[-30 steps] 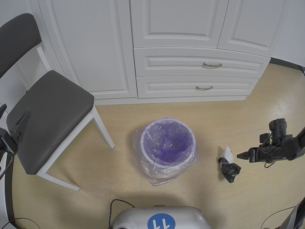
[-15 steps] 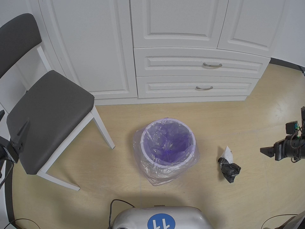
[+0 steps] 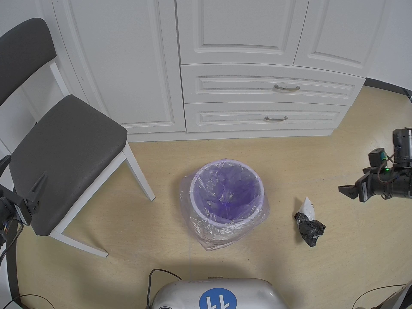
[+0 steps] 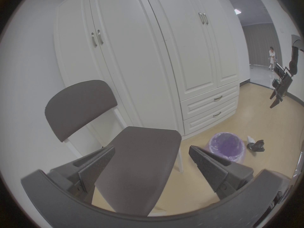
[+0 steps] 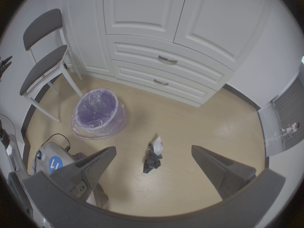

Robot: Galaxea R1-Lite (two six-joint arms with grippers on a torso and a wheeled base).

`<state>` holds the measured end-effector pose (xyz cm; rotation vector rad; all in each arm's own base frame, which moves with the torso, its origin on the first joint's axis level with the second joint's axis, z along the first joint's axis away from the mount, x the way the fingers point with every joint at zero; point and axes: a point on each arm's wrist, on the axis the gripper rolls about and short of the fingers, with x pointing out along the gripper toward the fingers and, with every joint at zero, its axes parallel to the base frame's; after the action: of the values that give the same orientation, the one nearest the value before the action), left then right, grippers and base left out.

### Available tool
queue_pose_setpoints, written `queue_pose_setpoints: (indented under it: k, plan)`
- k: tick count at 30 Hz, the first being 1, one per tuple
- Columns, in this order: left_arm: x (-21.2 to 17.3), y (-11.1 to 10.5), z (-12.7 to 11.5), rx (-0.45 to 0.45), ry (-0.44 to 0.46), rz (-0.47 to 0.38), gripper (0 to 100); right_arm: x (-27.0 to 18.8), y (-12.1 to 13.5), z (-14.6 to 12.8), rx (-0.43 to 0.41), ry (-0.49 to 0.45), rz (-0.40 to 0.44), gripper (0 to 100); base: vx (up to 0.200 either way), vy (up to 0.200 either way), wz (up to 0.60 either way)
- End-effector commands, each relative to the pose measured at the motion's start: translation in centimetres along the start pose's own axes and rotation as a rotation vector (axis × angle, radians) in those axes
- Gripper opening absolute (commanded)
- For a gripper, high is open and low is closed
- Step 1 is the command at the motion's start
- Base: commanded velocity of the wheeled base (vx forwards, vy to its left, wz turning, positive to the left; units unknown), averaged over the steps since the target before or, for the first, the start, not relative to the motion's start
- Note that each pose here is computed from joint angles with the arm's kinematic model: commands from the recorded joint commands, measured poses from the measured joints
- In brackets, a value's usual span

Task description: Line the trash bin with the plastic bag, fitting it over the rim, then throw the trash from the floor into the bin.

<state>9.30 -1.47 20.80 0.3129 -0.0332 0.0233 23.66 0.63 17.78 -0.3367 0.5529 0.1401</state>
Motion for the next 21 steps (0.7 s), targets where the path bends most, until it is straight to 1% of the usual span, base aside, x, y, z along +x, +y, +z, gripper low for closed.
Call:
queue_pose_setpoints:
  k: [1,3,5,6,7,9,10,12,15,17,21]
  plan:
    - [0.0,2.1,0.4,0.039,0.06,0.175,100,13.9,0.7,-0.8,0.012,0.076,0.193,100,0.0,0.0,0.0]
    - [0.8,2.7,0.8,0.031,0.057,0.16,100,18.2,1.0,-0.9,0.04,0.08,0.263,100,0.0,0.0,0.0]
    - [1.3,3.5,1.4,0.034,0.056,0.182,100,21.8,1.4,-1.1,0.055,0.092,0.278,100,0.0,0.0,0.0]
    - [1.3,3.5,1.4,0.034,0.056,0.182,100,21.8,1.4,-1.1,0.055,0.092,0.278,100,0.0,0.0,0.0]
    - [1.7,4.1,1.6,0.041,0.062,0.213,100,25.0,1.7,-1.6,0.076,0.107,0.285,100,0.0,0.0,0.0]
    - [1.9,4.4,1.8,0.045,0.063,0.238,100,27.6,2.4,-2.4,0.118,0.144,0.308,100,0.0,0.0,0.0]
    - [1.8,4.5,1.9,0.046,0.06,0.243,100,28.2,2.9,-2.7,0.135,0.165,0.318,100,0.0,0.0,0.0]
    - [1.6,4.5,2.0,0.046,0.05,0.248,100,30.1,4.3,-3.6,0.198,0.211,0.35,100,0.0,0.0,0.0]
    - [1.4,4.3,1.8,0.046,0.049,0.245,100,32.1,6.1,-4.7,0.284,0.232,0.421,100,0.0,0.0,0.0]
    - [1.0,4.1,1.7,0.045,0.045,0.236,100,32.5,6.5,-4.3,0.304,0.224,0.428,100,0.0,0.0,0.0]
    - [0.2,3.7,1.2,0.043,0.039,0.225,100,32.4,7.3,-4.0,0.312,0.229,0.441,100,0.0,0.0,0.0]
